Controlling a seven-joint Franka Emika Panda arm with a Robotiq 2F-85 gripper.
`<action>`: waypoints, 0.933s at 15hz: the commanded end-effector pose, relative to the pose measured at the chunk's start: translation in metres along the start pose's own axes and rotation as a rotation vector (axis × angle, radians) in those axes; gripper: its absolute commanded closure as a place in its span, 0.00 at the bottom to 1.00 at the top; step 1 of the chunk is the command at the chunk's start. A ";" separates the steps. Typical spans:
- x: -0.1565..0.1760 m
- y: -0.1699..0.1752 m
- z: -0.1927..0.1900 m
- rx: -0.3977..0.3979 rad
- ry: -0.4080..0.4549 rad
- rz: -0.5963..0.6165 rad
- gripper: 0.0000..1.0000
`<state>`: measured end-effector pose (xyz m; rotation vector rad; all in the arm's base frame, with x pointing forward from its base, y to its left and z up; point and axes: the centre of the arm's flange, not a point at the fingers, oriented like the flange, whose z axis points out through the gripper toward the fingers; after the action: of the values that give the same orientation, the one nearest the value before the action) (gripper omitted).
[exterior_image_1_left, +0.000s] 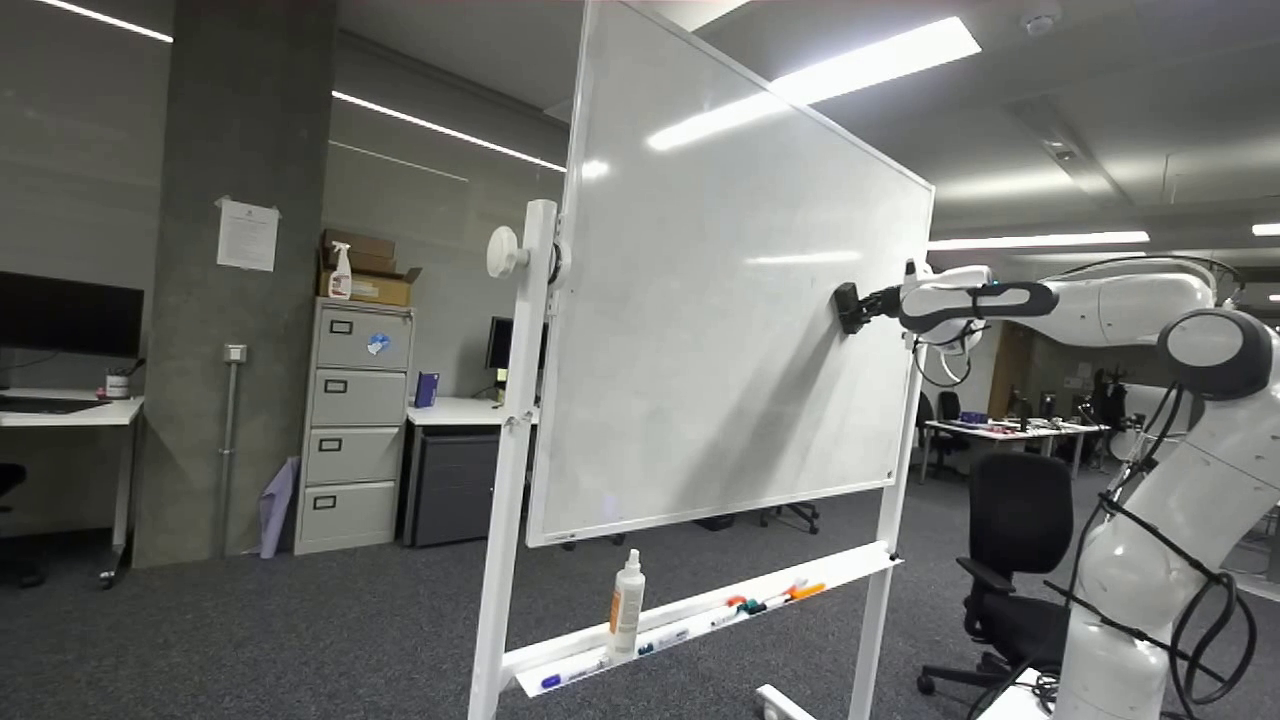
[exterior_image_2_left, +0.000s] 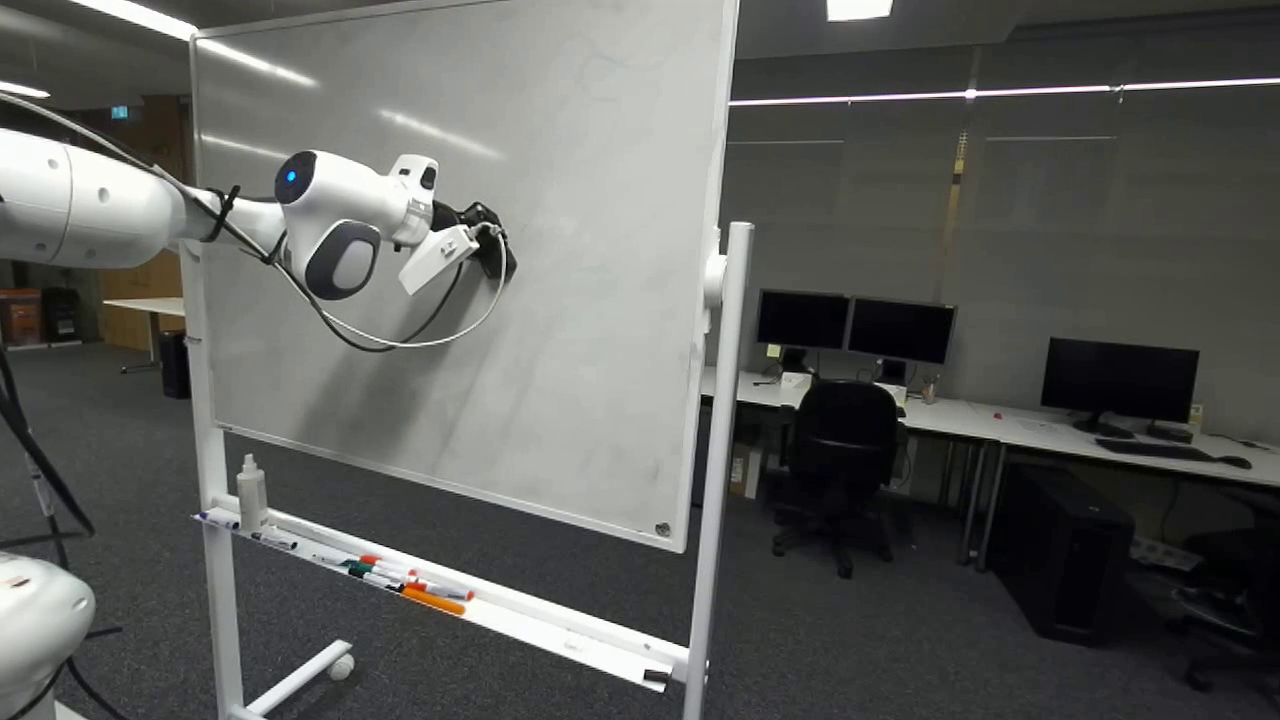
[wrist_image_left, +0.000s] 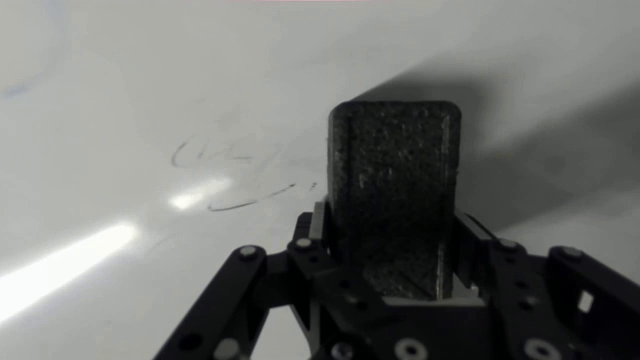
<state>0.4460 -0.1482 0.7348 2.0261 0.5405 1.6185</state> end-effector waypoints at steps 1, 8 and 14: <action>0.002 -0.036 0.013 0.058 0.012 -0.019 0.66; 0.001 -0.039 -0.006 0.267 -0.145 -0.091 0.66; 0.032 -0.053 -0.067 0.636 -0.288 -0.171 0.66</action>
<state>0.4224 -0.0887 0.7018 2.4654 1.0188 1.2098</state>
